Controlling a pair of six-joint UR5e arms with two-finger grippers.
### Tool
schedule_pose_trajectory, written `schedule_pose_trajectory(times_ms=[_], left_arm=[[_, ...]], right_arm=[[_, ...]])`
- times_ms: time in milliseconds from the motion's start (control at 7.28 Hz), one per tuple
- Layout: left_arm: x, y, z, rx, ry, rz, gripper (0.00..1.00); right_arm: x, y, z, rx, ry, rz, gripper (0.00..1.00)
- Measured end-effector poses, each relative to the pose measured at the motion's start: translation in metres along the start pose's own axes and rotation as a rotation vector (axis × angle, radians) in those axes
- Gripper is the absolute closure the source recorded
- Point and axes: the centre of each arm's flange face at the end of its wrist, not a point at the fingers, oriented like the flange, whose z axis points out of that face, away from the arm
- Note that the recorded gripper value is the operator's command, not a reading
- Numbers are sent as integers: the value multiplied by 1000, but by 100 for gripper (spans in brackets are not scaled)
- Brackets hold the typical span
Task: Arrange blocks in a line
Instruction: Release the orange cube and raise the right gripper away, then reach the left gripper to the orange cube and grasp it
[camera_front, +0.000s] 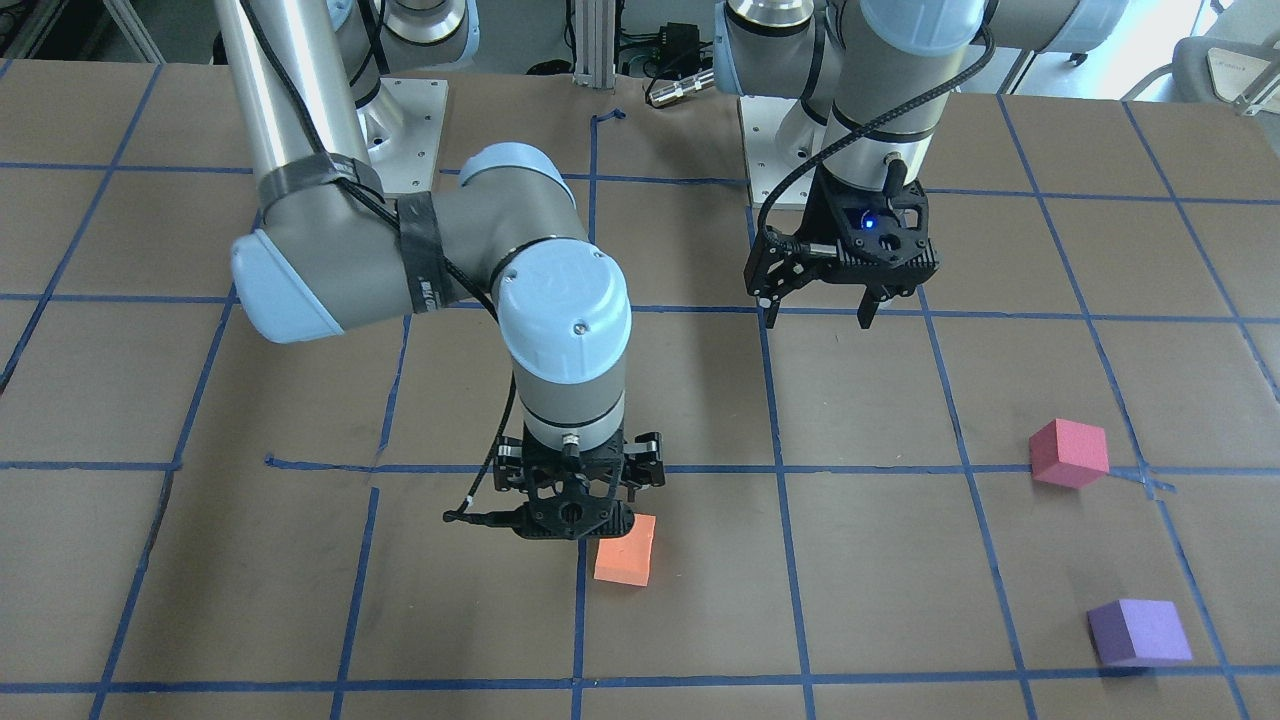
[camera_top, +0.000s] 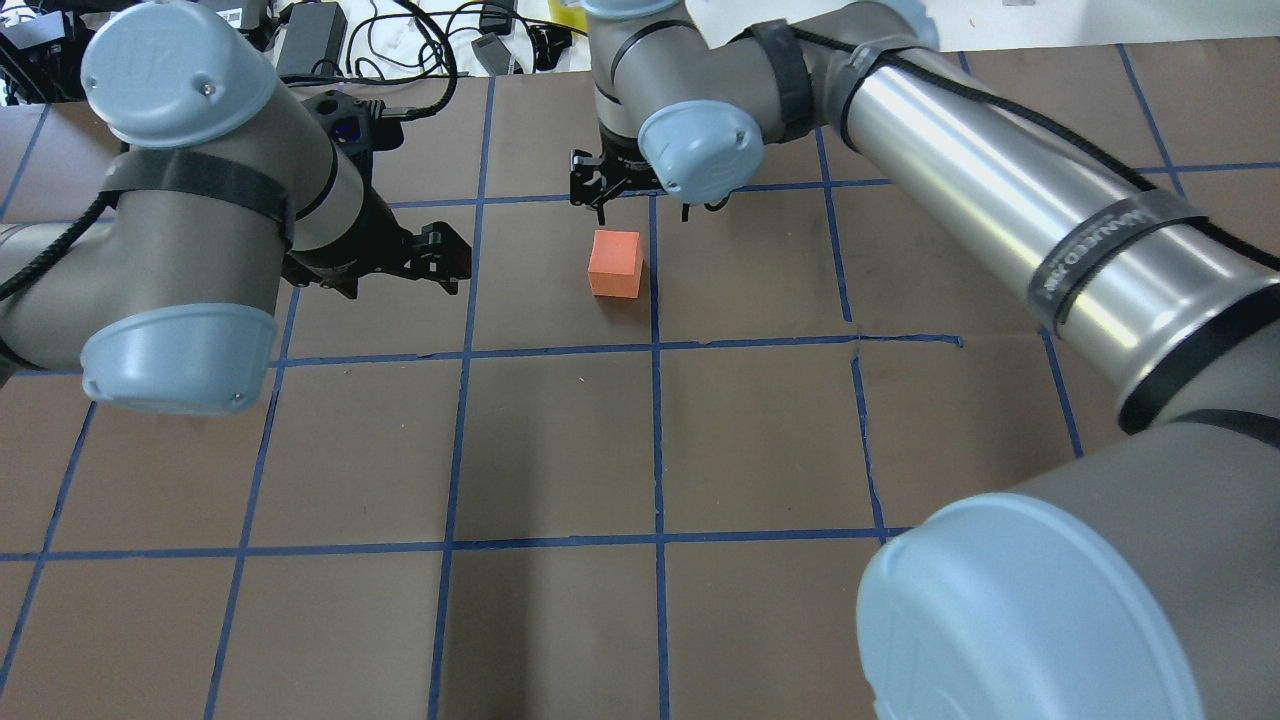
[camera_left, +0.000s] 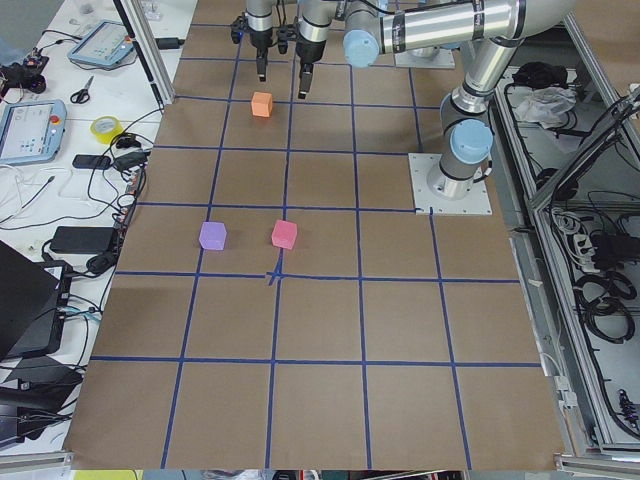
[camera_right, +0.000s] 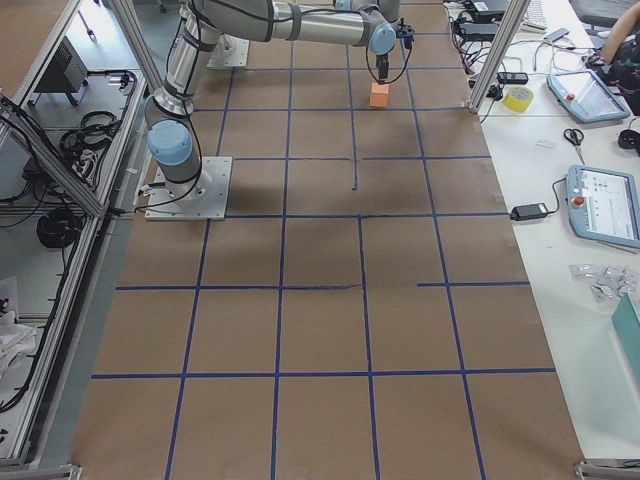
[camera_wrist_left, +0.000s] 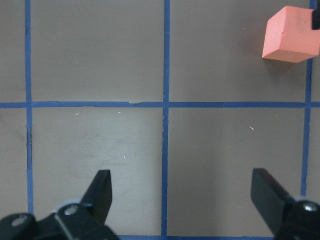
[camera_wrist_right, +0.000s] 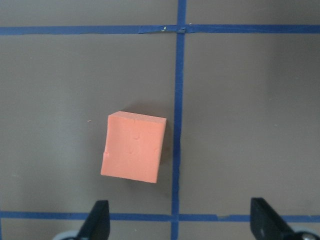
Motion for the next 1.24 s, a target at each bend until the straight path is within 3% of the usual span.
schedule_pose_trajectory(times_ms=[275, 550, 824, 1237], left_arm=[[19, -12, 2, 11, 19, 35, 0], [47, -38, 0, 32, 32, 74, 0], [74, -65, 30, 63, 44, 112, 0], [116, -99, 106, 81, 58, 160, 0]], right_arm=[[82, 10, -63, -33, 10, -11, 0], [139, 51, -105, -51, 30, -13, 0], [176, 96, -110, -69, 73, -52, 0], [190, 101, -121, -12, 106, -56, 0]])
